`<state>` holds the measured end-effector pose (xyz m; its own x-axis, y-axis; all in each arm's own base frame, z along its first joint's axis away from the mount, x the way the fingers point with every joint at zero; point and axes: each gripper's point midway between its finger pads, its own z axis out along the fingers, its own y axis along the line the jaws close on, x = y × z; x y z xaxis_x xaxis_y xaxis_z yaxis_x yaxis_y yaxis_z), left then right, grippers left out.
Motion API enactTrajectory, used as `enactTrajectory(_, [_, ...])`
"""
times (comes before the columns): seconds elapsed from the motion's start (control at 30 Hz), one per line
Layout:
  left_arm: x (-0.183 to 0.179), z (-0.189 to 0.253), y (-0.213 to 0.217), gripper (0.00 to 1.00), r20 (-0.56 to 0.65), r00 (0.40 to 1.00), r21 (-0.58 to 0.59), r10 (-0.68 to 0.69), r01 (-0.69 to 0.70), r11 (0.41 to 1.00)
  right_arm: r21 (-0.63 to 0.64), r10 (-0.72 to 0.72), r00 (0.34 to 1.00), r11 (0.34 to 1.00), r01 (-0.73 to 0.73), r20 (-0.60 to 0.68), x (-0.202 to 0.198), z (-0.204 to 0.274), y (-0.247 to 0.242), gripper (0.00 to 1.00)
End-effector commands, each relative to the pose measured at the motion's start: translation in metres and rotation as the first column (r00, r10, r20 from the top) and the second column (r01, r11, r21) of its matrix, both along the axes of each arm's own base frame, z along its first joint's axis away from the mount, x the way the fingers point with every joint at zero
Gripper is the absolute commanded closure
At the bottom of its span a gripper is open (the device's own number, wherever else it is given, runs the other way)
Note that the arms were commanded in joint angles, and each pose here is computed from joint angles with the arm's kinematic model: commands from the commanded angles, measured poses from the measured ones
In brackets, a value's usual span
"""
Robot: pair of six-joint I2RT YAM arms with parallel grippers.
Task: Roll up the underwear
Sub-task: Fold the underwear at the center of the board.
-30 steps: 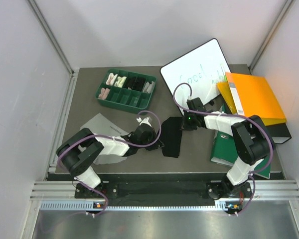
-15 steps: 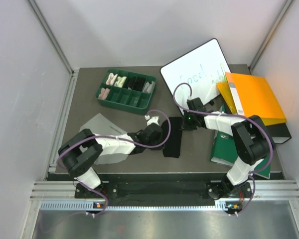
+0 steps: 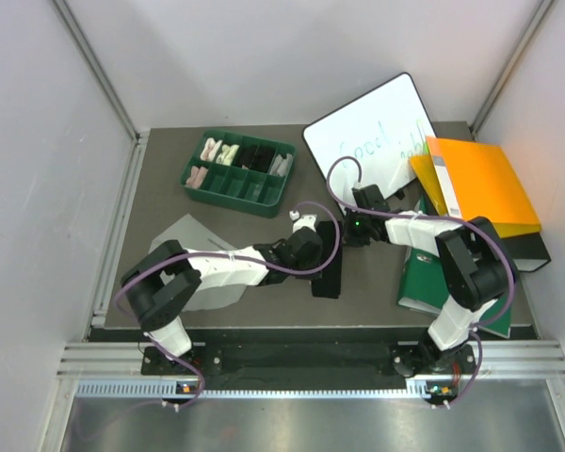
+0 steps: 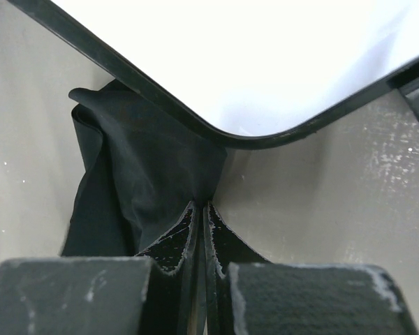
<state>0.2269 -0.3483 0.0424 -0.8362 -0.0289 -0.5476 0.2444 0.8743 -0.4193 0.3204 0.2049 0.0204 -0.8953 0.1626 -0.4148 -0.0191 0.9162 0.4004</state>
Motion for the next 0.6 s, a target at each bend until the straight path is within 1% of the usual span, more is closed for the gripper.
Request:
enactTrajectory(0.0, [0.004, 0.007, -0.012, 1.0, 0.026, 0.999, 0.02, -0.03, 0.029, 0.999, -0.048, 0.006, 0.997, 0.999, -0.01, -0.077, -0.017, -0.026, -0.011, 1.0])
enactTrajectory(0.57, [0.004, 0.012, -0.043, 1.0, 0.028, 0.996, 0.002, -0.084, 0.084, 0.996, -0.042, 0.012, 0.997, 0.999, -0.016, -0.082, -0.017, -0.028, -0.009, 1.0])
